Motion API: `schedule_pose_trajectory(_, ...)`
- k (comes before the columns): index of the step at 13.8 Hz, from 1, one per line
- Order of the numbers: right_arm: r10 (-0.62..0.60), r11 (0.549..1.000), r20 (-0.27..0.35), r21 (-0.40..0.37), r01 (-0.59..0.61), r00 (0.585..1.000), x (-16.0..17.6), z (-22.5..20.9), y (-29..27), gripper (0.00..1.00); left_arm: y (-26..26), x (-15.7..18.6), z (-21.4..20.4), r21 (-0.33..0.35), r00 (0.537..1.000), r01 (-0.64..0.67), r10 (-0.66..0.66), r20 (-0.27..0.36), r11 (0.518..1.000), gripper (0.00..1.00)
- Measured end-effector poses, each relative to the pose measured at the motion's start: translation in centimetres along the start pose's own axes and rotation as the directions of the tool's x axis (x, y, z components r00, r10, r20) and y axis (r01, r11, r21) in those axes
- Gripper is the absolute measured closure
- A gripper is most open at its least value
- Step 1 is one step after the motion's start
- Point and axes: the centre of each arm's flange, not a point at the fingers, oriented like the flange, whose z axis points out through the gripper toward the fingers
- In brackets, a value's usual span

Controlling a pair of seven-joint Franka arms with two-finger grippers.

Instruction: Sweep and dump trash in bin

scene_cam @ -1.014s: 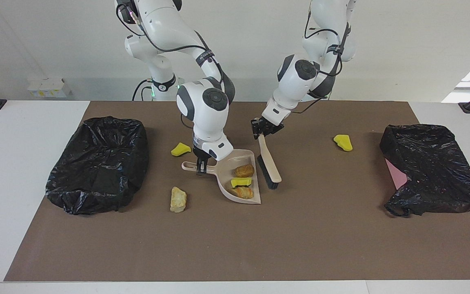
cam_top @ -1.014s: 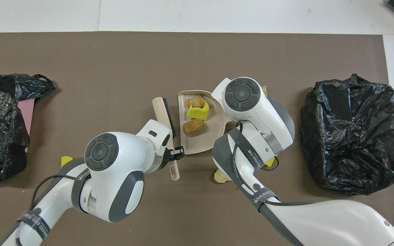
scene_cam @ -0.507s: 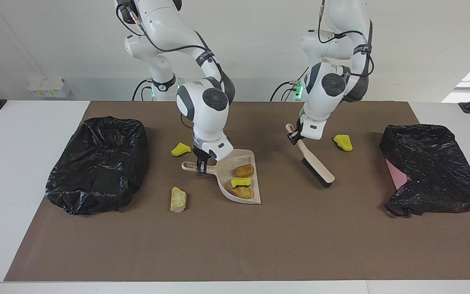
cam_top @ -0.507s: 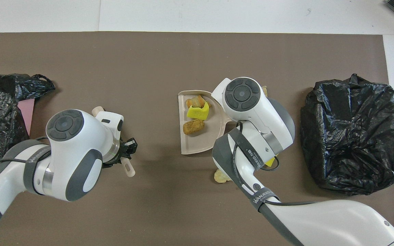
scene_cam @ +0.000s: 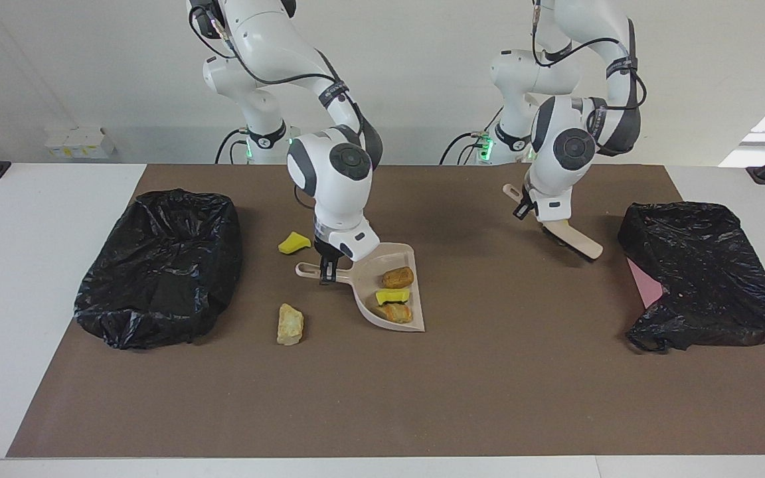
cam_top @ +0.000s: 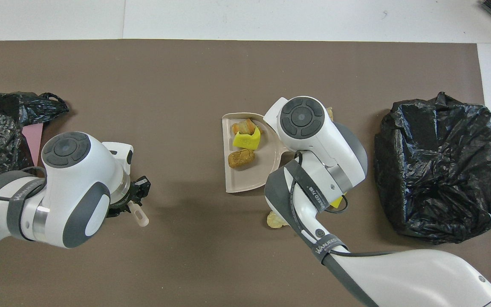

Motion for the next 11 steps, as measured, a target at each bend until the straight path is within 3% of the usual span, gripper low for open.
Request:
schedule_pose_trajectory(3,0.0,1.0,0.0,0.0,0.0,1.0,0.0,0.0,0.0,0.69,-2.7,-0.7,0.9,0.1,0.998,0.016,-0.022,0.055,0.995,0.73)
schedule_pose_trajectory(5,0.0,1.0,0.0,0.0,0.0,1.0,0.0,0.0,0.0,0.69,-4.1,-2.2,3.2,0.116,0.998,0.005,-0.011,0.055,0.993,0.73)
schedule_pose_trajectory(7,0.0,1.0,0.0,0.0,0.0,1.0,0.0,0.0,0.0,0.69,-5.0,-3.6,5.9,0.061,1.0,-0.008,0.006,0.026,0.998,0.73)
schedule_pose_trajectory(11,0.0,1.0,0.0,0.001,0.0,1.0,0.0,0.0,0.0,0.69,-3.6,-4.5,5.8,-0.141,0.997,-0.073,0.076,0.015,0.987,0.73)
